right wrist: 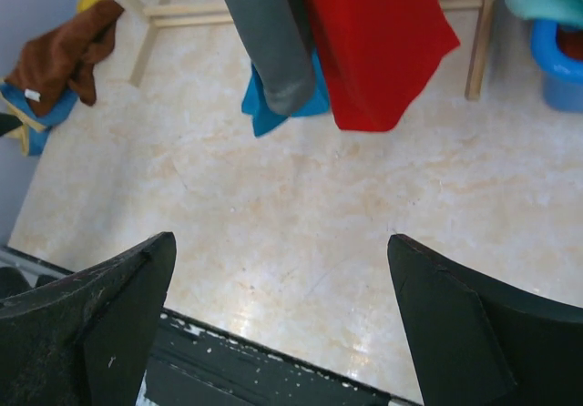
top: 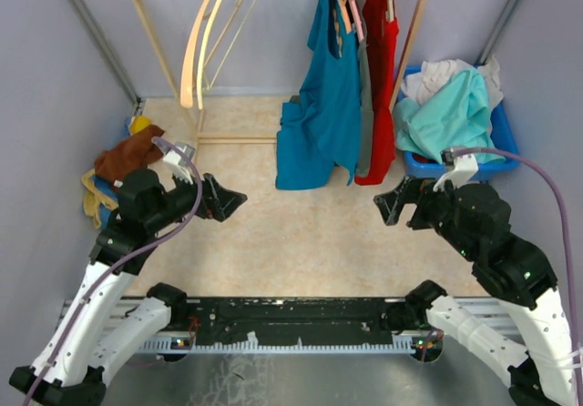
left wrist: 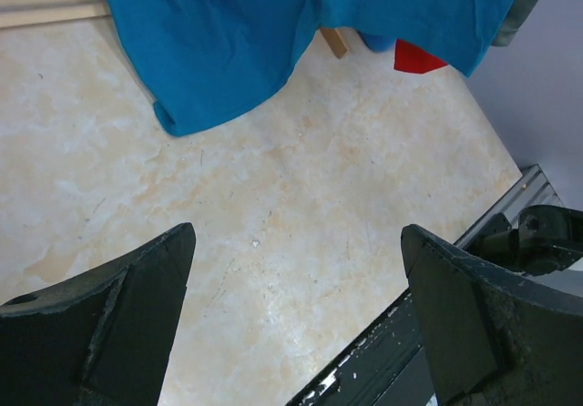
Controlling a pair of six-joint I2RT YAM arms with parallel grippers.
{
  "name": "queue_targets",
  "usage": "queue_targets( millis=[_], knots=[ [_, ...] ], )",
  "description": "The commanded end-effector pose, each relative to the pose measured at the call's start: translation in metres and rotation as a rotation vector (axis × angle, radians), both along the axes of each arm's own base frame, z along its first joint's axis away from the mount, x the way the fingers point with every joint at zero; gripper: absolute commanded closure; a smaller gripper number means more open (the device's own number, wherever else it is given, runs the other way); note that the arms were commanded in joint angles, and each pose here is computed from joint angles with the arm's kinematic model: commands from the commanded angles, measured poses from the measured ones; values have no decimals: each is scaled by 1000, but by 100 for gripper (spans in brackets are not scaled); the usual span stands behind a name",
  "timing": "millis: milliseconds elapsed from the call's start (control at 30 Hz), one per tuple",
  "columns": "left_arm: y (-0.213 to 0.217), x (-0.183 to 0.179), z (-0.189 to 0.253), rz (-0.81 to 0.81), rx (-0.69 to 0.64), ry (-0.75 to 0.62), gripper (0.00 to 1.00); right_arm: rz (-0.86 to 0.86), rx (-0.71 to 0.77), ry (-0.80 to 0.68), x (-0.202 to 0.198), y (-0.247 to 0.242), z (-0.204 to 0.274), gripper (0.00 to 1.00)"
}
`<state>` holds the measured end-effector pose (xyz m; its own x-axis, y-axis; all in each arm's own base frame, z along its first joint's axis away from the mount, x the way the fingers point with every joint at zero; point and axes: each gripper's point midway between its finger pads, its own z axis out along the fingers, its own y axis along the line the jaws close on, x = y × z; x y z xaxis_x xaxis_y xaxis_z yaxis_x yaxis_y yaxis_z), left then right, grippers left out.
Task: Place the t-shirt on the hanger
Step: Reset both arms
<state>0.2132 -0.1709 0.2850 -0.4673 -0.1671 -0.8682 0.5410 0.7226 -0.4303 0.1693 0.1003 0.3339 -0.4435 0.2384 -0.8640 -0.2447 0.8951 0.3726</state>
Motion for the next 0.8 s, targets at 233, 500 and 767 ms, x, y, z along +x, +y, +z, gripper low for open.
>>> queue_targets(
  millis=[233,500,767],
  knots=[
    [-7,-1,-25,3,-93,9,1,-19,80,2,-1,3,-44,1],
    [-11,6,-31,-17,-53,25,1,-15,91,15,-2,5,-61,1],
    [-8,0,-32,-1,-83,34,1,-5,97,18,1,9,-62,1]
  ],
)
